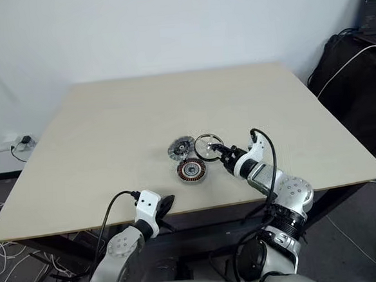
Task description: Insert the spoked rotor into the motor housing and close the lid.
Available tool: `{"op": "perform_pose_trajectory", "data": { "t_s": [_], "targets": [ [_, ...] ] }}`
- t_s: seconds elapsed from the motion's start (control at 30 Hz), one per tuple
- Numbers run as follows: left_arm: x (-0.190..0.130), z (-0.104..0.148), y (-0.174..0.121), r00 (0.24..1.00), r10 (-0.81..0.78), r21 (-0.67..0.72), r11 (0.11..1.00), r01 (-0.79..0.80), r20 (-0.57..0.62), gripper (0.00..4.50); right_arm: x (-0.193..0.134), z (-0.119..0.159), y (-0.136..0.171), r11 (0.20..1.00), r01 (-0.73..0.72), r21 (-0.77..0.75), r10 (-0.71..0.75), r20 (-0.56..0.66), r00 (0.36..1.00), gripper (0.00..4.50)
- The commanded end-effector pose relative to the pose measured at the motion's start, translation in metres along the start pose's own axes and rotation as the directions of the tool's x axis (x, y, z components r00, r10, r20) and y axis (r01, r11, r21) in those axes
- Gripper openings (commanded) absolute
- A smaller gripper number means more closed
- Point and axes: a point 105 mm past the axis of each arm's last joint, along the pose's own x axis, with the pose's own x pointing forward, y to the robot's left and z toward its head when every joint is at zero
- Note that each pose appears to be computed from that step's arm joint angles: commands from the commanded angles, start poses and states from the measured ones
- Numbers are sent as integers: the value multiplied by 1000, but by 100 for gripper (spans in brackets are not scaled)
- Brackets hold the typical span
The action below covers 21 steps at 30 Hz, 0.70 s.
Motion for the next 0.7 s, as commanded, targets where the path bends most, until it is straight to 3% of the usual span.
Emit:
{"op": "perform_pose_trajectory", "data": {
  "t_s": [0.03, 0.37, 0.7],
  "targets": [
    [0, 14, 0, 999, 6, 11, 1000, -7, 51, 0, 9, -11, 4, 1000, -7, -25, 6, -50, 999, 187],
    [-1, 13, 1, 998, 17, 5, 1000, -17, 52, 0, 26, -38, -6, 998, 29, -60, -37, -151, 988, 187],
    [-2, 14, 2, 998, 20, 0, 1000, -20, 60, 0, 33, -29, -8, 996, 28, -87, -39, -121, 992, 187]
  ]
}}
